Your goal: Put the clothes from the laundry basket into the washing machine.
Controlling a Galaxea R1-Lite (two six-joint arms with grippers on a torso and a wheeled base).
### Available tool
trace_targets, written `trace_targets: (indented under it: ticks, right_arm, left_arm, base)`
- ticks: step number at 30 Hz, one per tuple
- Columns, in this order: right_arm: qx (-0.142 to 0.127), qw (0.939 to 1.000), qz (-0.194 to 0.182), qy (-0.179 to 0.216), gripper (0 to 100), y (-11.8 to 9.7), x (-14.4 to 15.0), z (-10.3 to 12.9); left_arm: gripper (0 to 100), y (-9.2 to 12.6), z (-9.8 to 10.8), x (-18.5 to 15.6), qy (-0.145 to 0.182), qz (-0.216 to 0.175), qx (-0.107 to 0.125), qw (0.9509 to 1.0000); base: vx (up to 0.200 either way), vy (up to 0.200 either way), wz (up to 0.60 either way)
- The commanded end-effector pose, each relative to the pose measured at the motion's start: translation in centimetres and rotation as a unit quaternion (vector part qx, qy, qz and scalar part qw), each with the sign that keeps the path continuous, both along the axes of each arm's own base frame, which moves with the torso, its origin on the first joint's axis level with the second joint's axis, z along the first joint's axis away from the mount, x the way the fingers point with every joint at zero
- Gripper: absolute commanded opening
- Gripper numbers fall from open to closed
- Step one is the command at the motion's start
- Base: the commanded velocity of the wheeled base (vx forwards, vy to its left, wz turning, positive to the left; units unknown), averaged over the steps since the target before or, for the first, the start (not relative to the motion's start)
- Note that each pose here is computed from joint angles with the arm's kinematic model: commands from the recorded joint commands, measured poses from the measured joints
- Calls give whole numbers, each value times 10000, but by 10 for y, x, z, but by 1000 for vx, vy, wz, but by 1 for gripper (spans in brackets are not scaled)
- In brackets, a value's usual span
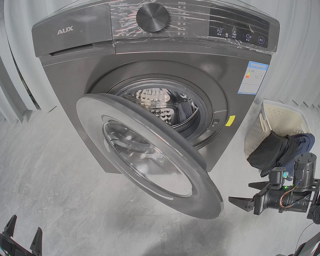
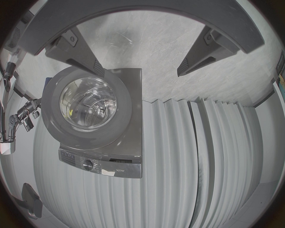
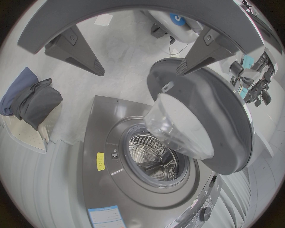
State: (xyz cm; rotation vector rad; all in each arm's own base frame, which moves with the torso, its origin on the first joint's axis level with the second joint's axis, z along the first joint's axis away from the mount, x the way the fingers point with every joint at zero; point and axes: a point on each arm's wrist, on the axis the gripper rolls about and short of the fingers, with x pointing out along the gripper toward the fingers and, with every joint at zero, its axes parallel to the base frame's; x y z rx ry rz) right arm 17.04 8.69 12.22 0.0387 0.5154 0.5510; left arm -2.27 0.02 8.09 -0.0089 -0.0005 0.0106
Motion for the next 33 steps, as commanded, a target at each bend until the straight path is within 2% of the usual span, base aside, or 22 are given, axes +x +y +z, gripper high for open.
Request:
trace_targets:
  ticks: [1, 11, 16, 26, 30, 33]
  right_arm:
    - [49, 9999, -51, -104, 100, -1, 1, 4]
    - [-69, 9998, 25, 202, 100, 23, 30, -8]
    - [-39, 9990, 376, 248, 100, 38, 21, -9]
    - [141, 9971, 694, 288, 100, 50, 2, -5]
    - [182, 9980, 555, 251, 100, 48, 7, -2]
    - [88, 9997, 118, 185, 100, 42, 19, -2]
  left_arm:
    - [100, 0, -5, 0, 2, 0, -1, 10000]
    - [100, 0, -5, 0, 2, 0, -1, 10000]
    - [100, 0, -5, 0, 2, 0, -1, 10000]
    - [100, 0, -5, 0, 2, 0, -1, 10000]
    - [100, 0, -5, 0, 10, 1, -9, 10000]
    - [100, 0, -5, 0, 10, -7, -9, 10000]
  base:
    - [0, 0, 0]
    - [0, 0, 0]
    - [0, 0, 0]
    - [0, 0, 0]
    - [0, 0, 0]
    - [-200, 0, 0]
